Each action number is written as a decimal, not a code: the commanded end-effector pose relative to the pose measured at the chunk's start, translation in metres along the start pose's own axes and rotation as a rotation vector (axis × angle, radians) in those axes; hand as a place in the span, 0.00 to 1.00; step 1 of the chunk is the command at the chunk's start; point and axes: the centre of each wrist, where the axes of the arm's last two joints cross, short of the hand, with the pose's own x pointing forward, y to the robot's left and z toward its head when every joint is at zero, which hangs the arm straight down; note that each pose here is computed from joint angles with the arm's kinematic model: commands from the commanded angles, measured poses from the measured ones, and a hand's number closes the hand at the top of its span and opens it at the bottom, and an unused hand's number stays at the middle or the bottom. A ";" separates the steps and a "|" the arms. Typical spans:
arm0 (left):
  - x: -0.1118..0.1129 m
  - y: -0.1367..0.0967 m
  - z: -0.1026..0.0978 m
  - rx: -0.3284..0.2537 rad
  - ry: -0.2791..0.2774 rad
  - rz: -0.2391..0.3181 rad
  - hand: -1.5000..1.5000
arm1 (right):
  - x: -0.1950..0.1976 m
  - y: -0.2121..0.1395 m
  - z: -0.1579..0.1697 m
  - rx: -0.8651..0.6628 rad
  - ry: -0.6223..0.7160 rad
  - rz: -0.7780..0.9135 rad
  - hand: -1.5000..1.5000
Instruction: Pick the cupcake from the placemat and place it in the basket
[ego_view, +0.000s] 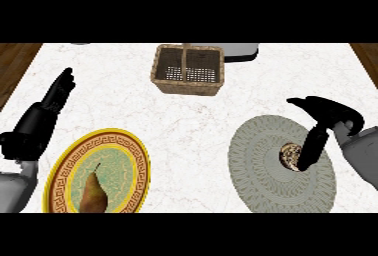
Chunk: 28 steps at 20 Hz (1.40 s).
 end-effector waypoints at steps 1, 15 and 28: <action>0.001 0.015 -0.006 0.012 -0.013 -0.006 0.50 | -0.024 0.010 -0.011 0.007 0.073 0.010 0.00; -0.014 0.002 0.000 0.016 0.004 0.002 0.50 | -0.005 0.039 -0.037 -0.035 0.052 0.006 0.00; -0.005 -0.024 -0.009 0.007 -0.007 -0.011 0.50 | -0.033 0.084 -0.042 -0.020 0.086 -0.011 0.00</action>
